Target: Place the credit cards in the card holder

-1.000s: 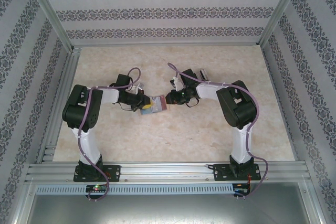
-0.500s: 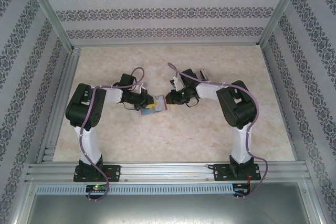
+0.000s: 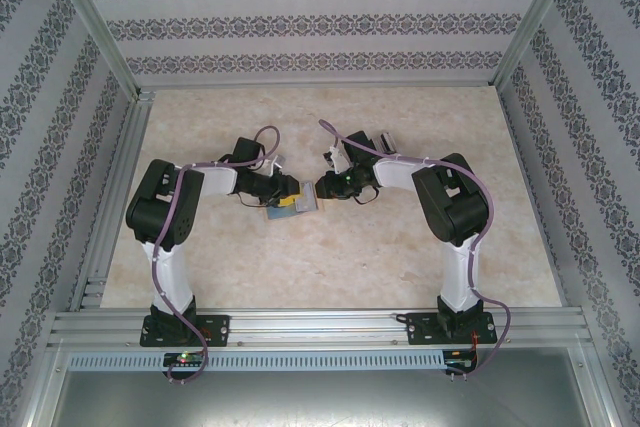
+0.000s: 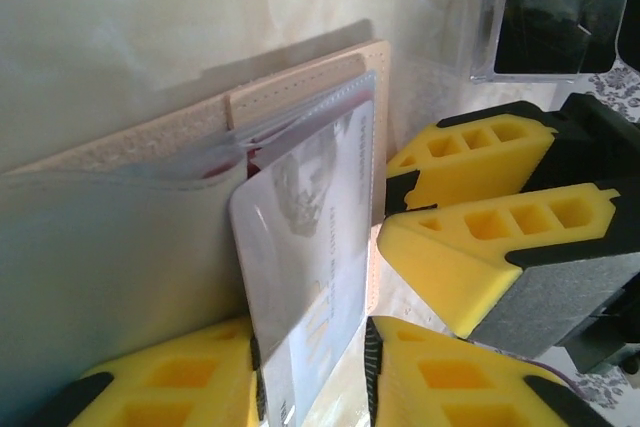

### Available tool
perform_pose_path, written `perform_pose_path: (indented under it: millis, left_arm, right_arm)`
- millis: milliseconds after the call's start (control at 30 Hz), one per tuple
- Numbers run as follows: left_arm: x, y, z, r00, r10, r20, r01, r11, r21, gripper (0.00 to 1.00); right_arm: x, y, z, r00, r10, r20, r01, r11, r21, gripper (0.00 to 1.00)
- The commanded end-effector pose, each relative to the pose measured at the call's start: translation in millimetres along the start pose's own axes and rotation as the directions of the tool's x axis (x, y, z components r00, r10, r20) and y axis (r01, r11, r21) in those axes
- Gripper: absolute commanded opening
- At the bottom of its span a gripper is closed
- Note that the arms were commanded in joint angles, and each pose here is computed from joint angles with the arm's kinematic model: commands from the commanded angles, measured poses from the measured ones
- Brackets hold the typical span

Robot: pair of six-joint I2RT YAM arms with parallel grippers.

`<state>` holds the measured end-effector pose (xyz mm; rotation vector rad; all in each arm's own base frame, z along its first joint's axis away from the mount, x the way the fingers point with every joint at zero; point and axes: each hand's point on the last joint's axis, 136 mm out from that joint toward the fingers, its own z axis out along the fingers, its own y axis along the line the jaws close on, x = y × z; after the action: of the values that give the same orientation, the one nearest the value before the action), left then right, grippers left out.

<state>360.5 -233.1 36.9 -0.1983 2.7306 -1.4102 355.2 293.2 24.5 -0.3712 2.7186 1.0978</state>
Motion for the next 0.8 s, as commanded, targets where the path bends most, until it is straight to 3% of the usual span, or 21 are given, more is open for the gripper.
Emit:
perform_pose_path:
  millis: [0,533,767]
  left_arm:
    - [6.7,15.6,-8.4,1.000,0.001,0.001,0.000,0.991,-0.130,0.36]
    - [-0.2,-2.6,-49.8,0.994,0.074,0.075,-0.056,0.975,-0.217,0.46]
    - [0.5,11.8,-66.2,0.993,0.070,0.097,-0.039,0.956,-0.290,0.45]
  right_arm:
    - [2.3,4.6,5.1,0.999,-0.029,-0.020,0.029,1.000,0.001,0.27]
    - [3.0,3.5,5.1,0.999,-0.032,-0.025,0.033,0.999,0.008,0.28]
    - [2.7,6.5,2.6,0.999,-0.040,-0.021,0.040,0.999,0.009,0.28]
